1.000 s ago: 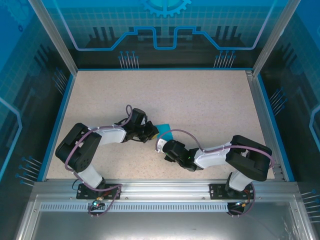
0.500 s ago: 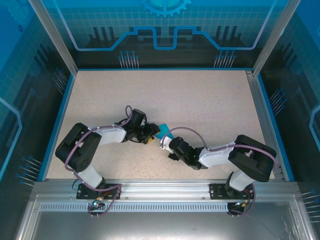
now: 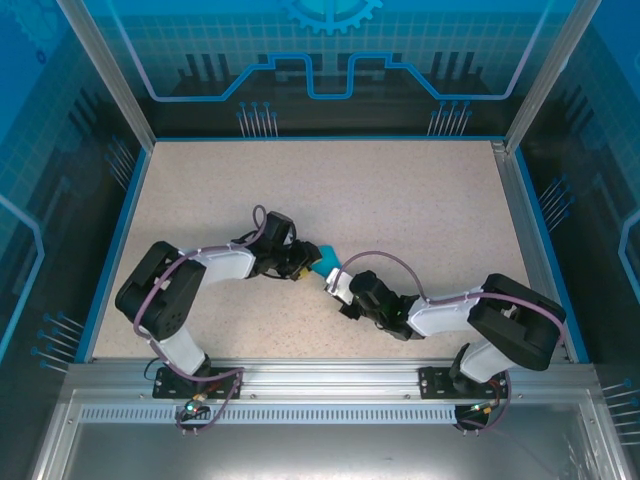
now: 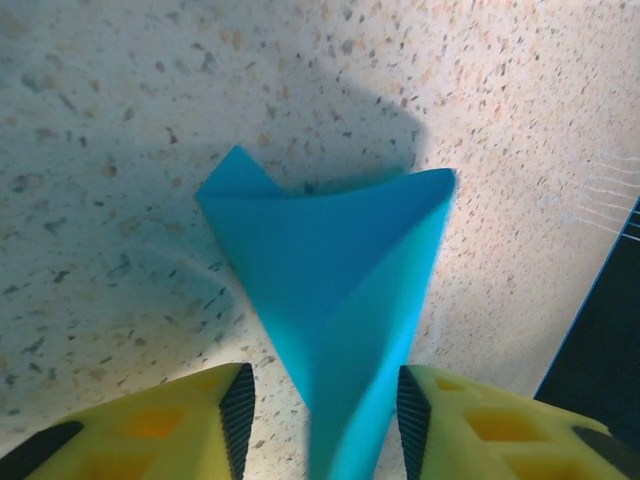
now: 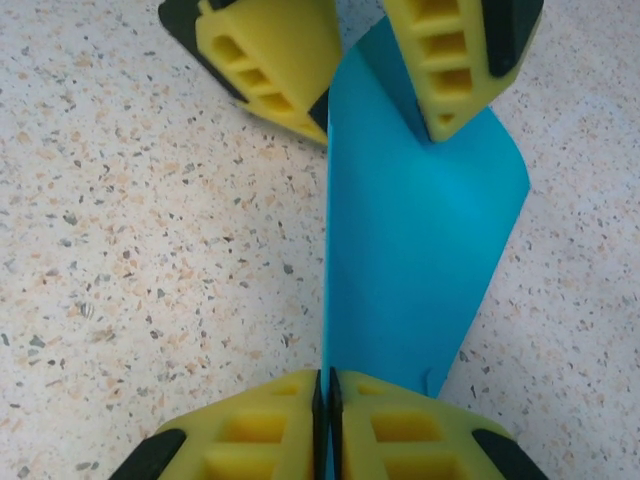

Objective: Fold a paper plane with a square sheet of paper (pick it up from the middle)
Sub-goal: Fold the wing for the fifth time at the center of the table.

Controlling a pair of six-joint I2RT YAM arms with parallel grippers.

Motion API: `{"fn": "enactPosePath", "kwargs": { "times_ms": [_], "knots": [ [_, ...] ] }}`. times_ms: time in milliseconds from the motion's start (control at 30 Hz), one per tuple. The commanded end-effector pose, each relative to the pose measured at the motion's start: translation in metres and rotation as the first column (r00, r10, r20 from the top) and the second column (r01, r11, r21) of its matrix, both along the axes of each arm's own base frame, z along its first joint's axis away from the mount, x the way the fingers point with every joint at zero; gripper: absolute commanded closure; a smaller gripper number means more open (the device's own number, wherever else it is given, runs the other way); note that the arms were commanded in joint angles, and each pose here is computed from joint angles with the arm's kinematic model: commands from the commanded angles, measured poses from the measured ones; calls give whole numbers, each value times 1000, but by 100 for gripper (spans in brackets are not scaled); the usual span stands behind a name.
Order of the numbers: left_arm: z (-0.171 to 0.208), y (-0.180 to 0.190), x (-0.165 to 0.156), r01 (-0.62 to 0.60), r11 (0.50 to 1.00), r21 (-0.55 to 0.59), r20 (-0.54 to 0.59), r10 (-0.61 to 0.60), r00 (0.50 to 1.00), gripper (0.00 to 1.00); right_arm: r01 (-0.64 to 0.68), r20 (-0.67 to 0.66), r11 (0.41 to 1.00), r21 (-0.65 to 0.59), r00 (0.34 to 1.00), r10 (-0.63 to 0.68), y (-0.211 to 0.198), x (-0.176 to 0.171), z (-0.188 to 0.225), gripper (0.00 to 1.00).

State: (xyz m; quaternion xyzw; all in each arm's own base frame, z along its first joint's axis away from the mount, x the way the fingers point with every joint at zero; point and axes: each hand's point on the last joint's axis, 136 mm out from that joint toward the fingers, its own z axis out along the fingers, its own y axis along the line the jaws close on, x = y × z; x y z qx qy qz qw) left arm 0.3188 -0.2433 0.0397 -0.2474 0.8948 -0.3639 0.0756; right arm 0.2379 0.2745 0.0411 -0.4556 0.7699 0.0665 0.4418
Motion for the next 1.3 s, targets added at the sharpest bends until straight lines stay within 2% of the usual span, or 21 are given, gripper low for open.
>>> {"fn": "enactPosePath", "kwargs": {
  "times_ms": [0,300,433,700,1100,1200,1267],
  "knots": [
    [-5,4,5,-4,1000,28,-19,4,1000,60,-1,-12,1000,31,1000,2,1,1,0,86],
    [-5,3,6,13,999,47,-33,-11,999,90,-4,-19,1000,-6,1000,4,0,2,-4,81],
    [-2,3,6,21,999,48,-36,-19,999,95,-6,-9,1000,-21,1000,6,-1,3,-4,78],
    [-1,1,4,28,999,41,-41,-26,999,97,0,7,1000,-31,1000,0,4,9,0,75],
    [0,0,6,27,999,35,-38,-25,999,97,15,4,999,-47,1000,-15,0,10,-3,82],
    [1,0,6,27,999,33,-35,-26,999,93,28,-5,999,-47,1000,-28,-1,11,-4,88],
    [4,1,6,25,999,34,-26,-24,999,84,42,-29,999,-30,999,-43,-1,11,-5,94]
  ]
}}
